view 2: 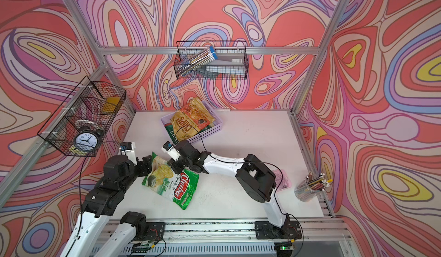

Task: Put the potato chips into the basket
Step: Pick up the potato chip from the center of the board.

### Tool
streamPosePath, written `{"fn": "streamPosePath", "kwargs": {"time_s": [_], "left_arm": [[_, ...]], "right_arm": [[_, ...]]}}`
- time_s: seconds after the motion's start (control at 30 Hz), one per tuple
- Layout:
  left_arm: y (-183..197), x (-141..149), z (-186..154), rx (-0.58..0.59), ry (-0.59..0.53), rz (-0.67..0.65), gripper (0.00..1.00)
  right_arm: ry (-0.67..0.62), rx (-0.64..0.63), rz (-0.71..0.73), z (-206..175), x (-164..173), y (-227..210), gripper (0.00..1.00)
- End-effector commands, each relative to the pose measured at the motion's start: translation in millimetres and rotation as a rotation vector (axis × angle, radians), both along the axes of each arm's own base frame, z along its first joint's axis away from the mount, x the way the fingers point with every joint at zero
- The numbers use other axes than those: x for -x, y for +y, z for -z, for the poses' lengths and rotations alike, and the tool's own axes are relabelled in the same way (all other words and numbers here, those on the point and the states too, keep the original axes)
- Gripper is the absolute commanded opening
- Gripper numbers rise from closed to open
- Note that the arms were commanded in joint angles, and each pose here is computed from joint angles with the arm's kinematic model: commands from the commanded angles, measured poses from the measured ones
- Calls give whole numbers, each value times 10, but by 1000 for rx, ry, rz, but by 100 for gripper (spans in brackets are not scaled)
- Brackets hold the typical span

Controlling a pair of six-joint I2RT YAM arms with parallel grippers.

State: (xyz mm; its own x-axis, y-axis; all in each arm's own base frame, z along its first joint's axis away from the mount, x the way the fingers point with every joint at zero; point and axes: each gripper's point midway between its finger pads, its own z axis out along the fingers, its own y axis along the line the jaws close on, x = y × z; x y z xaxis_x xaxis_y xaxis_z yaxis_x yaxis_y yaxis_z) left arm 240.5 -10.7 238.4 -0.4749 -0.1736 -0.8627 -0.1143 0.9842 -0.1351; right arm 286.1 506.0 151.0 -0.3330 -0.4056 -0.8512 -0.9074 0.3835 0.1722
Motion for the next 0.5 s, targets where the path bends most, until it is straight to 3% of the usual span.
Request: {"fn": "streamPosePath", "kwargs": {"time_s": [0.0,0.27,0.47], "left_arm": [[190,54,-102,-22,-66,-97,66],[422,244,-338,-40,-208,-211,65],[460,288,-365,-38,-223,-231,65]], "right_arm": [[-72,-130,77,-442,-109,-11,0],[-27,-314,268,-1002,-350,-90,0],[23,-548,231,-1667,-346,40,0]]}}
